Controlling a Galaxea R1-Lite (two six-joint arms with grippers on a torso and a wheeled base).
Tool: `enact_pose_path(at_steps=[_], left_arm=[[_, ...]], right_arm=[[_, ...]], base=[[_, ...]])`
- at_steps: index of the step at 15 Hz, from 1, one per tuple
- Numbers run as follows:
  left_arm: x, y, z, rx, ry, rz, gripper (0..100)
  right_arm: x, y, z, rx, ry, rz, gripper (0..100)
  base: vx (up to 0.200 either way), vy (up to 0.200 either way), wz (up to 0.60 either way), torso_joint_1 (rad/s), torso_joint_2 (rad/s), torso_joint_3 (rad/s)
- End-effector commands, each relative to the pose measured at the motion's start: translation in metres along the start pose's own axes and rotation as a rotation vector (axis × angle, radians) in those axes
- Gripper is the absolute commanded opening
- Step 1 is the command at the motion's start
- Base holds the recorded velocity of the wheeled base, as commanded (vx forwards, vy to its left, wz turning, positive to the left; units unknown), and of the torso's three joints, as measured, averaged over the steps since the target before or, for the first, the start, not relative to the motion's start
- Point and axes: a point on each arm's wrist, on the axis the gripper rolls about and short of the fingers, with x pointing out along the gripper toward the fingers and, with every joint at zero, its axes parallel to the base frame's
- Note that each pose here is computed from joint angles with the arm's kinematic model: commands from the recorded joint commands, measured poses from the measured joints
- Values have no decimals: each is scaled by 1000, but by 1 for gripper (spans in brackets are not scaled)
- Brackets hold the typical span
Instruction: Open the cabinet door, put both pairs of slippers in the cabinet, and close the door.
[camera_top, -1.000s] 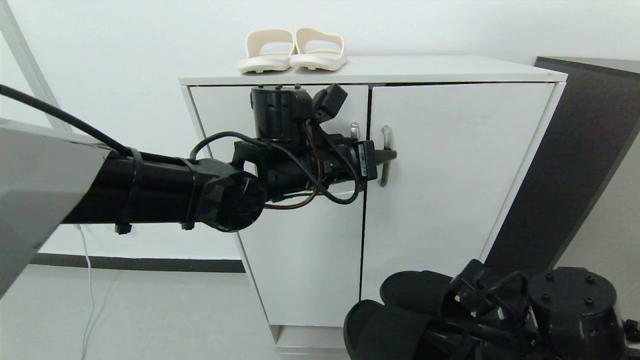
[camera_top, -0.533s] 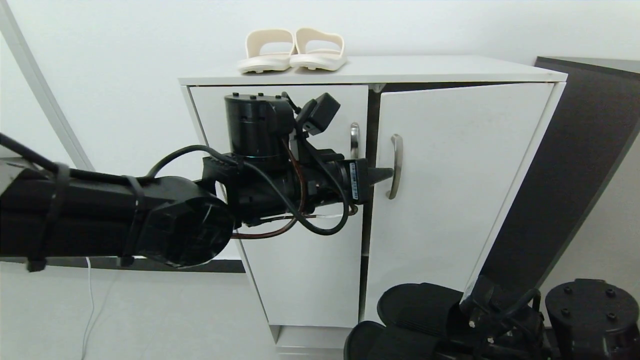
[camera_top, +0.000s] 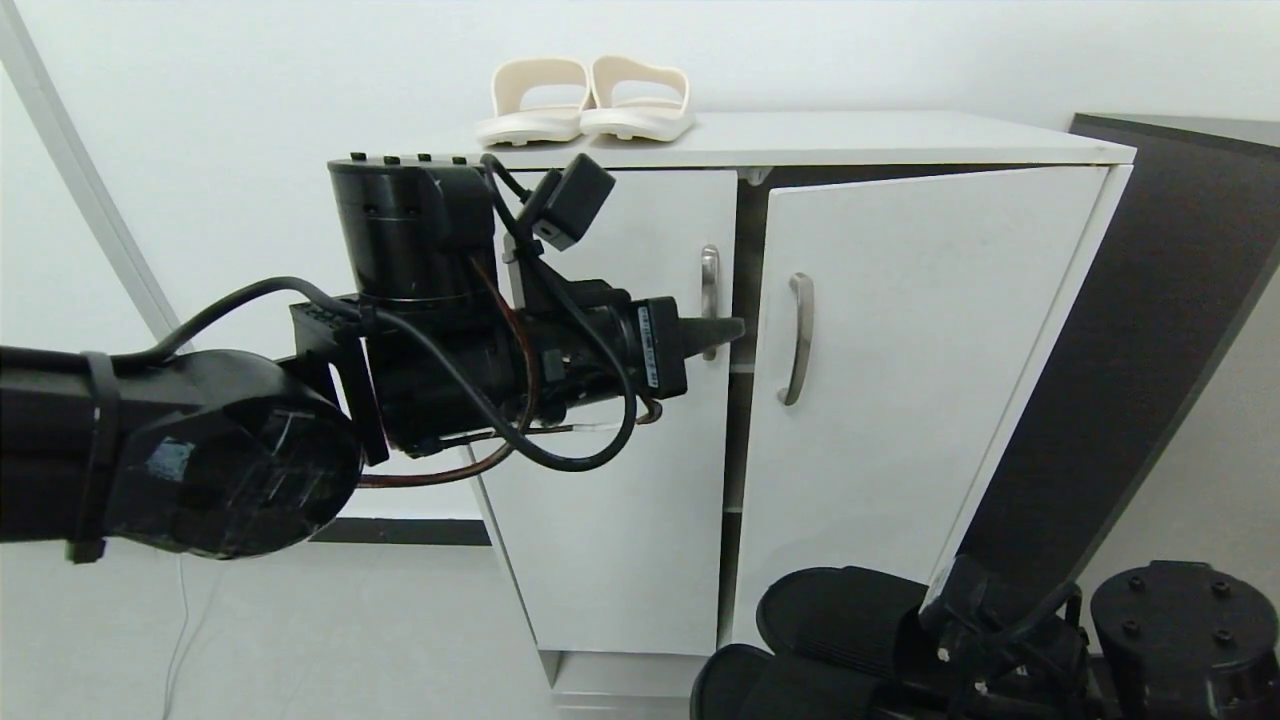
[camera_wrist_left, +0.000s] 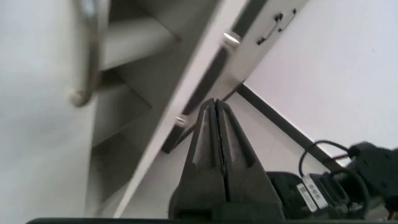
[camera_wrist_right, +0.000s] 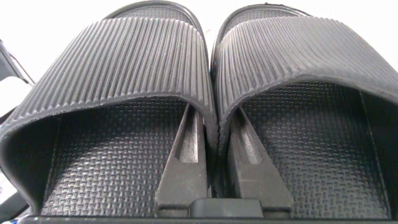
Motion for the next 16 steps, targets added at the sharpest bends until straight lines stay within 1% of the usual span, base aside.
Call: enact_pose_path(at_steps=[1, 3, 4, 6, 7, 8, 9, 10, 12, 16], left_arm=[[5, 12, 2, -19, -5, 23, 0], [13, 18, 7, -46, -21, 27, 0], [21, 22, 7, -50, -23, 28, 0], [42, 33, 6, -46, -45, 25, 0], [48, 36, 5, -41, -54, 23, 0], [60, 42, 3, -34, -68, 16, 0], [67, 47, 0, -34, -66, 15, 0], [72, 47, -2, -34, -64, 8, 0], [74, 45, -2, -34, -63, 0, 0], [74, 46, -4, -36, -61, 6, 0]], right_arm=[[0, 0, 0, 0, 2, 1, 0], [0, 0, 0, 0, 0, 0, 0], [0, 0, 0, -2, 0, 0, 0], [0, 0, 0, 0, 1, 0, 0], [0, 0, 0, -2, 1, 0, 0], [0, 0, 0, 0, 1, 0, 0], [0, 0, 0, -2, 1, -1, 0], [1, 1, -1, -5, 8, 5, 0], [3, 4, -2, -9, 17, 12, 0], [4, 5, -3, -12, 25, 18, 0]], base=[[0, 0, 0, 0, 0, 0], [0, 0, 0, 0, 0, 0], [0, 0, 0, 0, 0, 0], [0, 0, 0, 0, 0, 0], [0, 0, 0, 0, 0, 0], [0, 0, 0, 0, 0, 0], [0, 0, 0, 0, 0, 0], [0, 0, 0, 0, 0, 0], [0, 0, 0, 0, 0, 0], [0, 0, 0, 0, 0, 0]])
